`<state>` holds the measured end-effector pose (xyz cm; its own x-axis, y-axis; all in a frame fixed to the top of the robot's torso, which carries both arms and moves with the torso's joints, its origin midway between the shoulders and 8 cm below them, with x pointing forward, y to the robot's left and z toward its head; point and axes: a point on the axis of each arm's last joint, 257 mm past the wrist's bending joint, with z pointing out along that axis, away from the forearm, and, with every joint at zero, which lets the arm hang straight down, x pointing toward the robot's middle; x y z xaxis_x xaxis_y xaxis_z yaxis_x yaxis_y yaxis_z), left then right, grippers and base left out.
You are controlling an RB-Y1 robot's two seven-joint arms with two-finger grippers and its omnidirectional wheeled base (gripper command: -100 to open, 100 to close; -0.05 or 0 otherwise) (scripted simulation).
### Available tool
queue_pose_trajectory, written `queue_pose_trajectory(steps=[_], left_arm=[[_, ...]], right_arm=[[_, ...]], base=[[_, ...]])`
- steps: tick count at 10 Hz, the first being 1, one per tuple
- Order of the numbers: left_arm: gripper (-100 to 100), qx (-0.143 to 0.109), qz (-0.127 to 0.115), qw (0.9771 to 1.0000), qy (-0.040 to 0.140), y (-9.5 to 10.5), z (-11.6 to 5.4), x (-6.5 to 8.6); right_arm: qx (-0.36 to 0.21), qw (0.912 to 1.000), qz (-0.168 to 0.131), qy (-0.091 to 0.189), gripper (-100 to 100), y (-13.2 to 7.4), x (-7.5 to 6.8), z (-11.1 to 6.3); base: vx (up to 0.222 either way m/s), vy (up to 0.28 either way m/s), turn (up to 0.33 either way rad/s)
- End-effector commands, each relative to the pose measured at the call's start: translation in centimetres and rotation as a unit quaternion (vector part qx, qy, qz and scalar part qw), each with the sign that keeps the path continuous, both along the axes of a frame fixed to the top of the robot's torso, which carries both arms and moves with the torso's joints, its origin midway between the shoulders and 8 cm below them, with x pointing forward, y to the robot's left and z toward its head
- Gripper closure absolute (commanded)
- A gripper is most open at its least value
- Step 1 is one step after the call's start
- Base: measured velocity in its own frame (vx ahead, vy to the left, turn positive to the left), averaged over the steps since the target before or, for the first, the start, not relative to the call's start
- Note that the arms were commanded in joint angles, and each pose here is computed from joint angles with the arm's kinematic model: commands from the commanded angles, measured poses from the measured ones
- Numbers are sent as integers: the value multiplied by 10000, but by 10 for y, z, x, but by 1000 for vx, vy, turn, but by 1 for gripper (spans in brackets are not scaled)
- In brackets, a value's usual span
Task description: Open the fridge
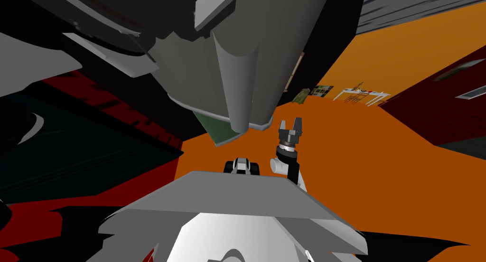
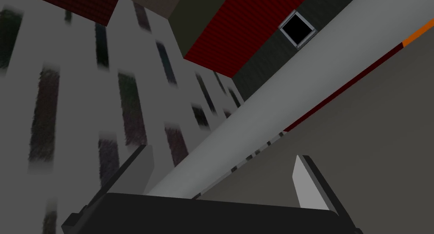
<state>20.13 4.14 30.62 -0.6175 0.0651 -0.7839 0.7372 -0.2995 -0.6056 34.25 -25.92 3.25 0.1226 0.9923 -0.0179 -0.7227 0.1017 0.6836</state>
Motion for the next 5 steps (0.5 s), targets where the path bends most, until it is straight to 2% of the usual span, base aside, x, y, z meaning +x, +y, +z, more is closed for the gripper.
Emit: queue_pose_trajectory(steps=[1,5], left_arm=[[0,0,0,10000,-2,0,0,0],[0,0,0,10000,-2,0,0,0]], right_arm=[[0,10000,0,0,0,0,0,0],[0,10000,0,0,0,0,0,0]], base=[[0,0,0],[0,0,0]])
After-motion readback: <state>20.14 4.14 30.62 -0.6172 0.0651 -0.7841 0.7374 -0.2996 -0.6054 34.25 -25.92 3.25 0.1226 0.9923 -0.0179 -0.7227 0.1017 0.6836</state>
